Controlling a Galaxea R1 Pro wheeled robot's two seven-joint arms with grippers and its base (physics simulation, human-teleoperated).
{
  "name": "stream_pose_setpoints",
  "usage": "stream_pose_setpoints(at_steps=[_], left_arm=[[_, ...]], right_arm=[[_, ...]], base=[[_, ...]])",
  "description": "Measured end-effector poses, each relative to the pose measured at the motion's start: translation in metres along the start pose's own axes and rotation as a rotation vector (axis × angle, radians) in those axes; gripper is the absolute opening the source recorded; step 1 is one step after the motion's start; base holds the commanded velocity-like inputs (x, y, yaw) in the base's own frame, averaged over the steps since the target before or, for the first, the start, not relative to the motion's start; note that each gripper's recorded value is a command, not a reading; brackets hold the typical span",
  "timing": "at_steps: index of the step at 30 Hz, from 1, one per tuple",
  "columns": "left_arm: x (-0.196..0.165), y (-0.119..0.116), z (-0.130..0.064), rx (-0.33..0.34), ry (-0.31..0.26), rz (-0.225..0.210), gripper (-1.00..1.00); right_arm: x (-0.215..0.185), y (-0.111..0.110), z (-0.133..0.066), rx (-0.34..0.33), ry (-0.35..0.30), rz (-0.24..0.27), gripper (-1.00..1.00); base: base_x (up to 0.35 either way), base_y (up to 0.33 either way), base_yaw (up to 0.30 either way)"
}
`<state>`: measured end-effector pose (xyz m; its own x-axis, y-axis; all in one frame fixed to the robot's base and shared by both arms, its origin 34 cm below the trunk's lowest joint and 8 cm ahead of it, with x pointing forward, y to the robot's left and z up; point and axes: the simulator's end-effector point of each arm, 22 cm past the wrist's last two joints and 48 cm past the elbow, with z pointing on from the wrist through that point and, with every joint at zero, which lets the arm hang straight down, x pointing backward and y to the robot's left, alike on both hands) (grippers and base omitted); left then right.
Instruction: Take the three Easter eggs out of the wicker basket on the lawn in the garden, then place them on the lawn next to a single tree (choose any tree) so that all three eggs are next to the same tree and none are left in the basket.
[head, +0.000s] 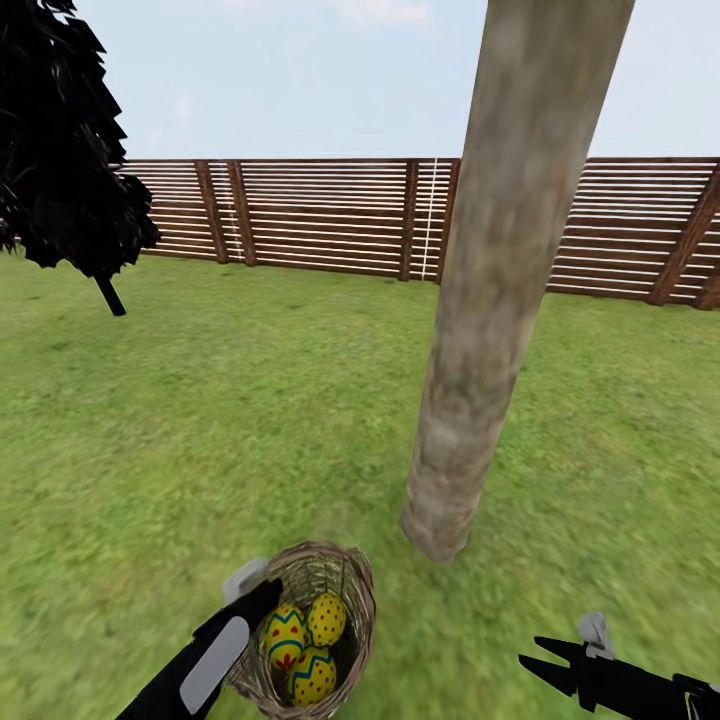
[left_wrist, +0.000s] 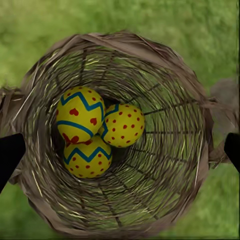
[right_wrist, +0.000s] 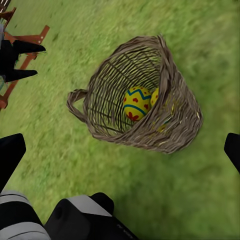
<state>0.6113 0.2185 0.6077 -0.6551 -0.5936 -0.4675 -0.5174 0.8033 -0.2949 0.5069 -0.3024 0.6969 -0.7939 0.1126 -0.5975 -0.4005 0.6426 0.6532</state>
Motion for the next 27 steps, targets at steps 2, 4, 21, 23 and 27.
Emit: stream_pose_setpoints(at_steps=[2, 4, 21, 23, 27], left_arm=[[-0.007, -0.013, -0.009, 0.045, 0.046, 0.008, 1.0], [-0.009, -0.017, -0.017, 0.085, 0.108, -0.004, 1.0], [-0.033, 0.032, -0.02, 0.269, 0.192, -0.123, 1.0], [-0.033, 0.031, -0.02, 0.27, 0.191, -0.123, 1.0], [-0.032, 0.031, -0.02, 0.27, 0.192, -0.123, 1.0]], right_arm=[[-0.002, 0.002, -0.001, 0.001, 0.0, 0.0, 1.0], [-0.003, 0.001, -0.002, 0.015, 0.001, 0.001, 1.0], [-0.025, -0.004, -0.001, 0.102, 0.016, -0.071, 1.0], [-0.033, -0.004, -0.003, 0.107, 0.009, -0.091, 1.0], [-0.045, -0.001, -0.002, 0.12, -0.002, -0.114, 1.0]], base=[[0.0, 0.0, 0.0], [0.0, 0.0, 0.0], [0.0, 0.0, 0.147], [0.0, 0.0, 0.297], [0.0, 0.0, 0.297]])
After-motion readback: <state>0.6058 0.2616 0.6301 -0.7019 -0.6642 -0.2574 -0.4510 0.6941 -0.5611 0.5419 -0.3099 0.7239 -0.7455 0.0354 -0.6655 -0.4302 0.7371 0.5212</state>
